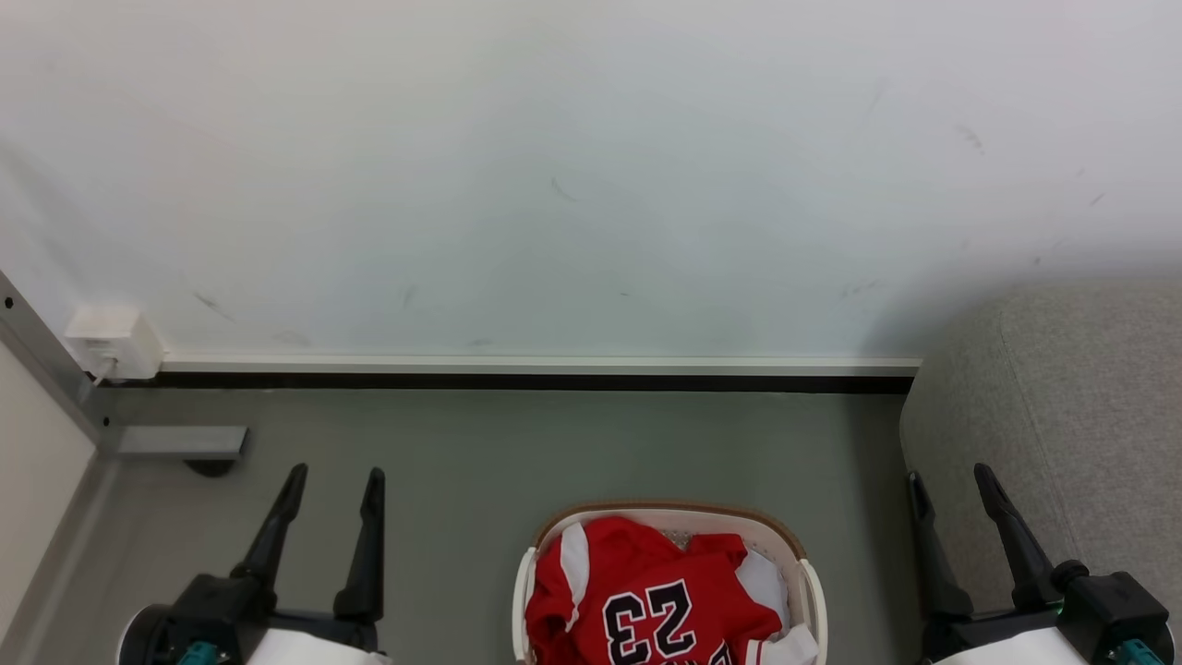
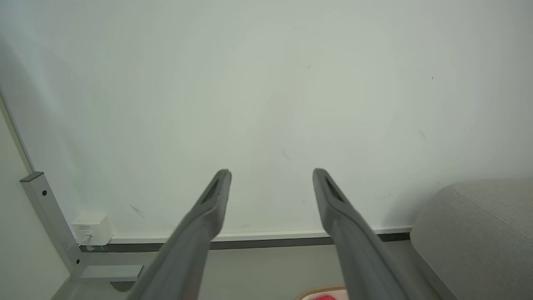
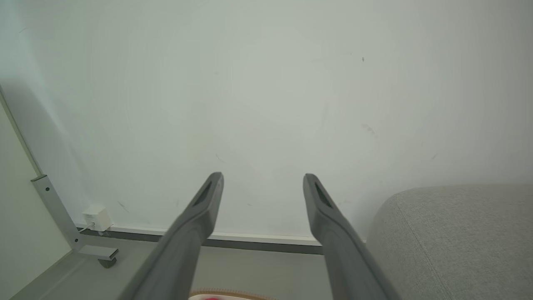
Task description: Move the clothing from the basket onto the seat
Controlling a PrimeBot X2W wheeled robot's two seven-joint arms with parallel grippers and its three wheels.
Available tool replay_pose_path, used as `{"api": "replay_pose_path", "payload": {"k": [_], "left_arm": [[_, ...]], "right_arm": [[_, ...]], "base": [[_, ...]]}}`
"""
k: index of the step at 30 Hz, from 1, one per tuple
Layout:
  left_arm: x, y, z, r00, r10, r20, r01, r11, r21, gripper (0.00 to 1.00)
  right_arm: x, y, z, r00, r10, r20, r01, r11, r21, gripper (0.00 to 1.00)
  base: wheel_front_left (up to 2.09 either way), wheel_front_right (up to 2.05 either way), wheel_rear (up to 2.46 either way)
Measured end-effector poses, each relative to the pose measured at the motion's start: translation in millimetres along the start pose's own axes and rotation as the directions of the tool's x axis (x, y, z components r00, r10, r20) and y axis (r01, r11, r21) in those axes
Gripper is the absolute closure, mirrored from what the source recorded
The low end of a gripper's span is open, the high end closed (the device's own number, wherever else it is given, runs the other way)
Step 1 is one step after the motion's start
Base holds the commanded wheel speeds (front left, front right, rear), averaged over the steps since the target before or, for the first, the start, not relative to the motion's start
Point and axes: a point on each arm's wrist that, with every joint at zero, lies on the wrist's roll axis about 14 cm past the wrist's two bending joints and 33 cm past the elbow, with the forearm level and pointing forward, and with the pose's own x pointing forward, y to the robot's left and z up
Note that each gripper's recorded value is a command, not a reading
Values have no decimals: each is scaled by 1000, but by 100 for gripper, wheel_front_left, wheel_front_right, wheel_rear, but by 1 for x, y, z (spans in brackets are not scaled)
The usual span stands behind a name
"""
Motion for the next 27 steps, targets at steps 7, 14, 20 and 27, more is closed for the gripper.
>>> {"api": "replay_pose_path", "payload": {"k": [7,14,20,27], "left_arm": [[0,0,0,1000,0,-1,0,1000,-1,0],[0,0,0,1000,-1,-1,1,1000,-3,0],[5,-6,-7,1000,-18,-15,18,1000,-12,0],[31,-28,-28,994,-96,-53,94,995,-42,0]], "right_arm": [[0,1,0,1000,1,1,-1,1000,1,0],[0,0,0,1000,-1,1,1,1000,2,0],[1,-7,-2,1000,-22,-2,22,1000,2,0],[19,-24,-5,998,-56,0,56,998,-13,0]], "base": [[0,0,0],[0,0,0],[0,0,0],[0,0,0]]}}
